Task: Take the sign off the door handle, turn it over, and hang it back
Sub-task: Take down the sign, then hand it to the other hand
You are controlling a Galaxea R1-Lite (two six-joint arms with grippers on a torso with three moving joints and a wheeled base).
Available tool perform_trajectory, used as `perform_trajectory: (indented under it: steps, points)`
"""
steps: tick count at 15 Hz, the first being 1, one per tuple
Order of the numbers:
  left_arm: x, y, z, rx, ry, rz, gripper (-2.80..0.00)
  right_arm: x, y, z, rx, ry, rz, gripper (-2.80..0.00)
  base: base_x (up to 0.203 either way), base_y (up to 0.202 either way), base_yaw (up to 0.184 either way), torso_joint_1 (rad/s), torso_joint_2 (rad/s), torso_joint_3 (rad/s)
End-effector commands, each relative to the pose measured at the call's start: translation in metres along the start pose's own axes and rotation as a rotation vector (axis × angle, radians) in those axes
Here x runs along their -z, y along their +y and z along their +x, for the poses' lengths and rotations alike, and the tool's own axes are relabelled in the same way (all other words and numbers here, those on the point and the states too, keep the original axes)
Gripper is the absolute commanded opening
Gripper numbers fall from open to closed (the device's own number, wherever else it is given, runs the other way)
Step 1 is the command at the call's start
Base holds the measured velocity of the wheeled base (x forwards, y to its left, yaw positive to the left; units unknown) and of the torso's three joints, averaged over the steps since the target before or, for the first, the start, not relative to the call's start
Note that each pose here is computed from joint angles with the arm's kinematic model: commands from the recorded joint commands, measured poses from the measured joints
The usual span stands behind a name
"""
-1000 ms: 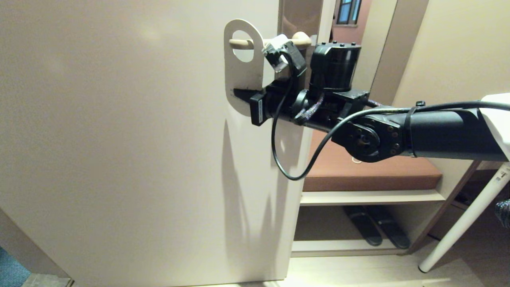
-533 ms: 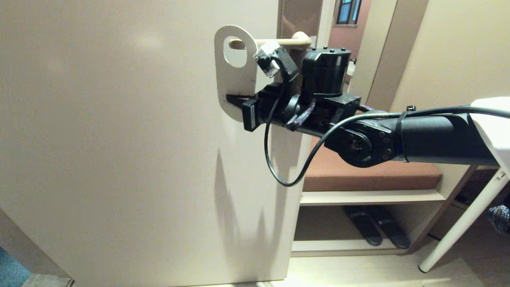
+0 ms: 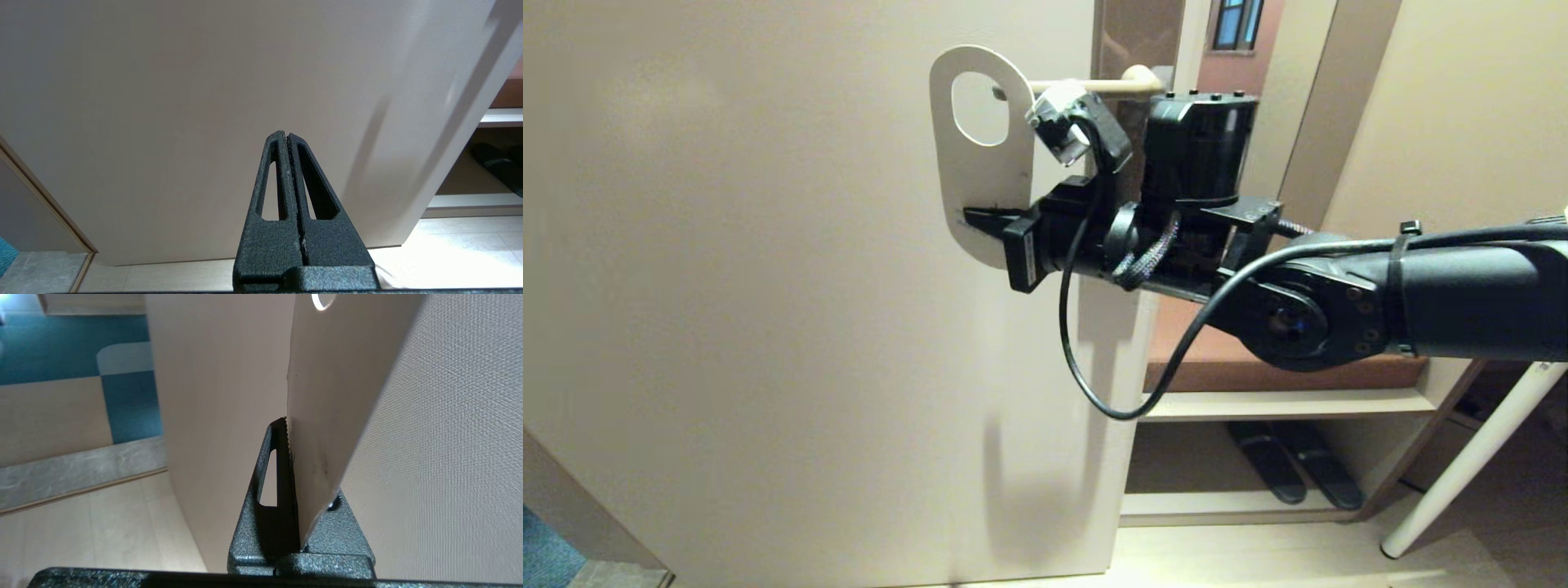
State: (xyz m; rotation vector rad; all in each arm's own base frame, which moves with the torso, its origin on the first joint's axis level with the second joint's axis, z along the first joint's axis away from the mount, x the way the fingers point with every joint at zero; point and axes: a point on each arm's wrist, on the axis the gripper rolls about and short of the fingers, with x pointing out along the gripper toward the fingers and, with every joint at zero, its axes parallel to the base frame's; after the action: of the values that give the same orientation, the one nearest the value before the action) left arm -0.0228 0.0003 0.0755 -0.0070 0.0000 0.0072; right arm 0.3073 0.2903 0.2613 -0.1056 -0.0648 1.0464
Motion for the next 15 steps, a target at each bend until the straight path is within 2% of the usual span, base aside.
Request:
perform_trajectory:
  steps: [1, 5, 9, 11, 13, 15]
  points:
    - [0.0, 0.0, 0.0, 0.0, 0.0, -0.001, -2.8, -0.021, 0.006, -0.023, -0.001, -0.031, -0.011, -2.8, 0.0, 0.0, 0.0, 0.0, 0.0, 0.0]
    - [0.0, 0.0, 0.0, 0.0, 0.0, -0.001, -2.8, -0.032, 0.024, -0.087, 0.029, -0.001, -0.002, -2.8, 0.0, 0.0, 0.0, 0.0, 0.0, 0.0]
    - [0.0, 0.0, 0.0, 0.0, 0.0, -0.001, -2.8, -0.038, 0.036, -0.158, 0.18, 0.006, -0.005, -2.8, 0.0, 0.0, 0.0, 0.0, 0.0, 0.0]
    - [0.0, 0.0, 0.0, 0.0, 0.0, -0.001, -2.8, -0.04, 0.028, -0.198, 0.289, -0.009, -0.015, -2.8, 0.0, 0.0, 0.0, 0.0, 0.0, 0.0]
    - [0.0, 0.0, 0.0, 0.0, 0.0, -0.001, -2.8, -0.038, 0.017, -0.242, 0.44, -0.011, -0.027, -2.8, 0.0, 0.0, 0.0, 0.0, 0.0, 0.0]
    - [0.0, 0.0, 0.0, 0.0, 0.0, -0.001, -2.8, -0.031, 0.018, -0.285, 0.585, 0.0, -0.036, -2.8, 0.0, 0.0, 0.0, 0.0, 0.0, 0.0]
